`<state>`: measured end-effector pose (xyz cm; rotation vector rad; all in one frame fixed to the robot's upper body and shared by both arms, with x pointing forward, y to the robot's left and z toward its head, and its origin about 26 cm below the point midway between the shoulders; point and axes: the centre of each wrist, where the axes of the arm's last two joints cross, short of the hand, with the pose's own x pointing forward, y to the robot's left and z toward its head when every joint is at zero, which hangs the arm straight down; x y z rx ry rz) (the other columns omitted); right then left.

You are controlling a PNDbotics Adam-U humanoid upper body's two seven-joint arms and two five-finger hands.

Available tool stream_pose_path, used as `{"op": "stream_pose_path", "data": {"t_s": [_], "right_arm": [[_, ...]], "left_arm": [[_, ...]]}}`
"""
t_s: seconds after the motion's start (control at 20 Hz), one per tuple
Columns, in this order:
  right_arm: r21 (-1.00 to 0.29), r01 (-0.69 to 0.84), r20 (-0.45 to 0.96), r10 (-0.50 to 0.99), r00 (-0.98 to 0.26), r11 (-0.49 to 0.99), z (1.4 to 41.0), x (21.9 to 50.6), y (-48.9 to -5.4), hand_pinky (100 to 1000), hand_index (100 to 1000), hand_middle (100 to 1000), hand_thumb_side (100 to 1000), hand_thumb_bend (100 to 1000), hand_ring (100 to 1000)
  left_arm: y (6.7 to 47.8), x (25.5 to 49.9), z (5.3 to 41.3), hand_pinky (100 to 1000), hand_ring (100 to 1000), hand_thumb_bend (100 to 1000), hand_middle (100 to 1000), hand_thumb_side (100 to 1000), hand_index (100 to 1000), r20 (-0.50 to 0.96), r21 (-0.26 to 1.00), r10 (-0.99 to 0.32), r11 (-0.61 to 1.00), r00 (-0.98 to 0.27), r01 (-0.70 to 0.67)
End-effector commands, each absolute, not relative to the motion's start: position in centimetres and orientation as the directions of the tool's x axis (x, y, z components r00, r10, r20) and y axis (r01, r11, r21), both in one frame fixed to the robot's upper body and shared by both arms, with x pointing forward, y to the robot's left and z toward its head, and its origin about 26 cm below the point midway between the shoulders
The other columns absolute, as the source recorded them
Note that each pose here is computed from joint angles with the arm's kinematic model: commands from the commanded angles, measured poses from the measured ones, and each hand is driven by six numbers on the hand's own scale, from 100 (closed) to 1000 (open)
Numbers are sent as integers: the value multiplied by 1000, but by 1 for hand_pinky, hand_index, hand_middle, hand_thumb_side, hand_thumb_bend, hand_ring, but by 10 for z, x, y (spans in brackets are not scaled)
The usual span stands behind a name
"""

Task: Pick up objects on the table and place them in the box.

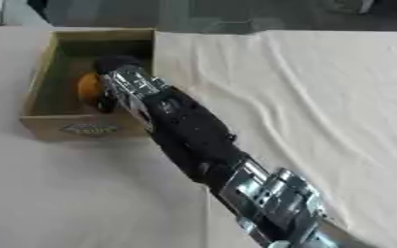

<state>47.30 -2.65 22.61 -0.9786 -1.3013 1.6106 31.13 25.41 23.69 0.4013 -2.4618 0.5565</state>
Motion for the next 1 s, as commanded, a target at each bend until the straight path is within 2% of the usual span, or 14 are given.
{"op": "stream_pose_path", "data": {"t_s": [0.05, 0.15, 0.3, 0.4, 0.8, 0.9, 1.0], "right_arm": [[-989, -87, -86, 934, -346, -123, 246, 472, -24, 888, 905, 780, 328, 100, 932], [-989, -82, -89, 936, -339, -124, 252, 472, -24, 890, 925, 790, 364, 112, 937], [-990, -70, -94, 941, -324, -123, 261, 471, -25, 894, 971, 811, 412, 324, 950], [-990, -61, -100, 944, -315, -125, 267, 470, -26, 896, 996, 822, 429, 406, 958], [-994, -18, -102, 951, -293, -112, 293, 468, -33, 899, 1000, 831, 437, 443, 965], [-994, -11, -98, 950, -297, -106, 303, 466, -34, 901, 1000, 839, 440, 478, 969], [-995, -6, -90, 950, -300, -96, 312, 464, -37, 900, 1000, 834, 445, 460, 965]], "left_arm": [[255, 308, 243, 663, 697, 100, 650, 901, 879, 575, -297, -163, 871, -802, -390], [255, 308, 243, 663, 697, 100, 650, 900, 879, 577, -296, -164, 871, -800, -391], [256, 308, 243, 663, 698, 100, 650, 900, 879, 578, -294, -166, 871, -799, -394], [256, 308, 242, 663, 698, 100, 650, 900, 879, 580, -293, -167, 871, -798, -395], [257, 308, 241, 663, 698, 100, 649, 900, 879, 584, -289, -172, 870, -793, -401], [257, 308, 240, 663, 698, 100, 649, 900, 879, 585, -287, -174, 869, -792, -402], [258, 308, 240, 663, 698, 100, 649, 900, 879, 586, -285, -176, 869, -791, -404]]}}
